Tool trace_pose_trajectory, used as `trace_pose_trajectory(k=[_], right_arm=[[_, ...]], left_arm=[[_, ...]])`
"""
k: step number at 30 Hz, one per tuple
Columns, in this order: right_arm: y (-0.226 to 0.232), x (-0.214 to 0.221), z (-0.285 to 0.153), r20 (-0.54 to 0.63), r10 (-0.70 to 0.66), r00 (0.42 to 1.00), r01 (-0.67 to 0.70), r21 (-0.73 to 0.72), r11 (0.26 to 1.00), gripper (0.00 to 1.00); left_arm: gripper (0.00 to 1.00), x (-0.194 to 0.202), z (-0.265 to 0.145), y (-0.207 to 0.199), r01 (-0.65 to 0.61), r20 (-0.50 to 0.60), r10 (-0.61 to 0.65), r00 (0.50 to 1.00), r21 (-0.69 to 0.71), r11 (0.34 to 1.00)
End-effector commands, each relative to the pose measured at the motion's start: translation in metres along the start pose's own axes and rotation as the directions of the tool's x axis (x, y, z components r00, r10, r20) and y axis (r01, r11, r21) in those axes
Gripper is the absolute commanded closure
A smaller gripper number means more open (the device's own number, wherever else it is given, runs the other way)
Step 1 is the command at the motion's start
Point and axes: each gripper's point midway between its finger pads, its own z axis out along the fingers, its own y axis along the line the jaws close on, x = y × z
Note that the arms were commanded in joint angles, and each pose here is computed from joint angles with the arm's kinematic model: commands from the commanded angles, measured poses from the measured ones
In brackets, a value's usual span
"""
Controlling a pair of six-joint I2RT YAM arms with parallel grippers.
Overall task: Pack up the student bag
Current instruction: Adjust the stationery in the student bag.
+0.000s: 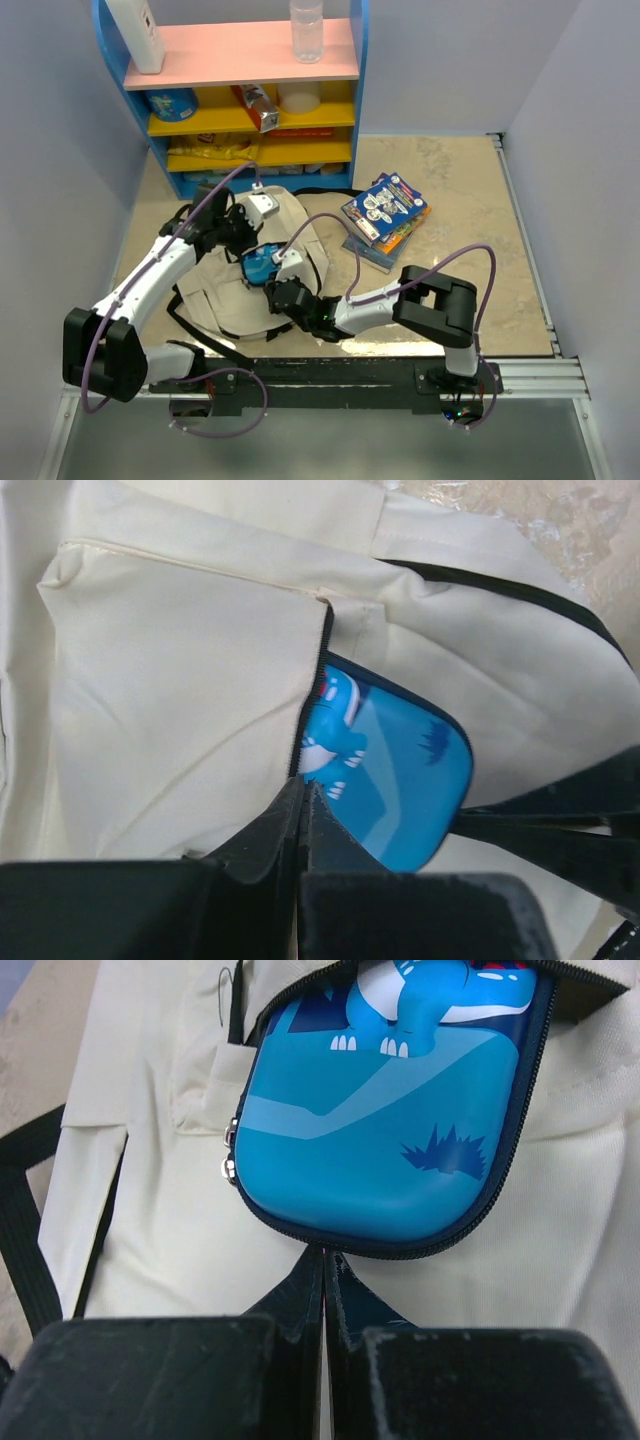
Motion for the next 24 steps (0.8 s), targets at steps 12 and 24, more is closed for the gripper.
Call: trace_pose_trajectory(k=[12, 24], right_arm=[[0.008, -0.086, 0.035, 0.252, 0.047, 0.967, -0.065, 0.066, 0.996, 1.0], [-0.021, -0.063, 0.027, 0.199, 0.063, 0.978, -0.097, 0.166, 0.981, 1.0]], left_arm=[[0.72, 0.021, -0.033, 0.027, 0.006, -0.032, -0.011, 0.999, -0.138, 0.99], [0.43, 0.16, -0.047, 0.112, 0.11, -0.252, -0.166, 0.953, -0.22, 0.969]])
